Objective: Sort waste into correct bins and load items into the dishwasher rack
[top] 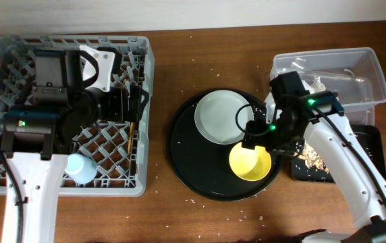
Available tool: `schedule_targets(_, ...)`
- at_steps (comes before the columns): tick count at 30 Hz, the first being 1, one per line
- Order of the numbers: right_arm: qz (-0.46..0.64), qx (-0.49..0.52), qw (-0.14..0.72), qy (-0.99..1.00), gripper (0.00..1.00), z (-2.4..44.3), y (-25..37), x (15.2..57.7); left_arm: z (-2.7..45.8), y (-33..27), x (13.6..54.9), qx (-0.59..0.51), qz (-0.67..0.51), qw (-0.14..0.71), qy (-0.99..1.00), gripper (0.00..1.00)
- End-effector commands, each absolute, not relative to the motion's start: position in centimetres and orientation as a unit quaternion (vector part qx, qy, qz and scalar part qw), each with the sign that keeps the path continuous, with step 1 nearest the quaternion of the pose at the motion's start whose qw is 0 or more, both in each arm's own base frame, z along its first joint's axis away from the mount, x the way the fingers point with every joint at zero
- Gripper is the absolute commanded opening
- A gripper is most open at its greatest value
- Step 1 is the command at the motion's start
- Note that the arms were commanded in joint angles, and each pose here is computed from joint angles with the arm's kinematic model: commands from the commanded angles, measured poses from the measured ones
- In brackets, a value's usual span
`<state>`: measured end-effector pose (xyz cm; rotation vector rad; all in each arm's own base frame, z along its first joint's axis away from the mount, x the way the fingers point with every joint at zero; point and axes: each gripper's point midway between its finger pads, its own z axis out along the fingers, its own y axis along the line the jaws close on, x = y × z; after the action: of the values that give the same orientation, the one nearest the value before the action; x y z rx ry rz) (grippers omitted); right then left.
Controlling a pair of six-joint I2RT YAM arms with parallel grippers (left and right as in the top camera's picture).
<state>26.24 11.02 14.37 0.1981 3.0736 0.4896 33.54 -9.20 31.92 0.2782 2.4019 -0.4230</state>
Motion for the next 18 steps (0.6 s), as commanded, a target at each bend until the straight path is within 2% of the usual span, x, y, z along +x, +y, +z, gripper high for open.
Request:
schedule_targets(1,0.153,0.044,0.020,0.987,0.76,14.5,11.9,26.1,32.0,-9.1,33.7,0.117,-0.152,0.341,0.920,0.99)
schedule_targets(3,0.167,0.024,0.030,0.985,0.74,14.9,13.3,26.2,32.0,-9.1,33.7,0.117,-0.152,0.341,0.920,0.99)
schedule_targets(4,0.191,-0.005,0.031,0.981,0.63,15.5,14.4,26.0,32.0,-9.1,33.7,0.117,-0.152,0.341,0.920,0.99)
schedule_targets(5,0.239,-0.079,0.047,0.967,0.67,17.4,16.6,25.6,32.0,-9.1,33.7,0.117,-0.152,0.341,0.920,0.99)
schedule_targets(6,0.248,-0.124,0.084,0.957,0.98,20.0,17.8,25.4,32.0,-9.1,33.7,0.117,-0.152,0.341,0.920,0.99)
schedule_targets(8,0.254,-0.155,0.133,0.945,0.98,24.3,18.6,24.5,32.0,-9.1,33.7,0.117,-0.152,0.341,0.920,0.99)
schedule_targets(10,0.255,-0.164,0.146,0.942,0.99,26.6,18.2,23.0,32.0,-9.1,33.7,0.117,-0.152,0.341,0.920,0.99)
schedule_targets(13,0.175,-0.131,0.248,0.944,0.98,29.8,14.2,25.2,32.0,-9.1,33.7,0.117,-0.152,0.341,0.920,0.99)
schedule_targets(14,0.156,-0.150,0.287,0.933,0.98,31.5,13.1,25.2,32.0,-9.1,33.7,0.117,-0.152,0.341,0.920,0.99)
schedule_targets(16,0.118,-0.175,0.354,0.911,0.98,34.3,11.2,24.3,32.0,-9.1,33.7,0.117,-0.152,0.341,0.920,0.99)
schedule_targets(18,0.082,-0.158,0.402,0.898,0.99,36.3,9.1,23.0,32.0,-9.1,33.7,0.117,-0.152,0.341,0.920,0.99)
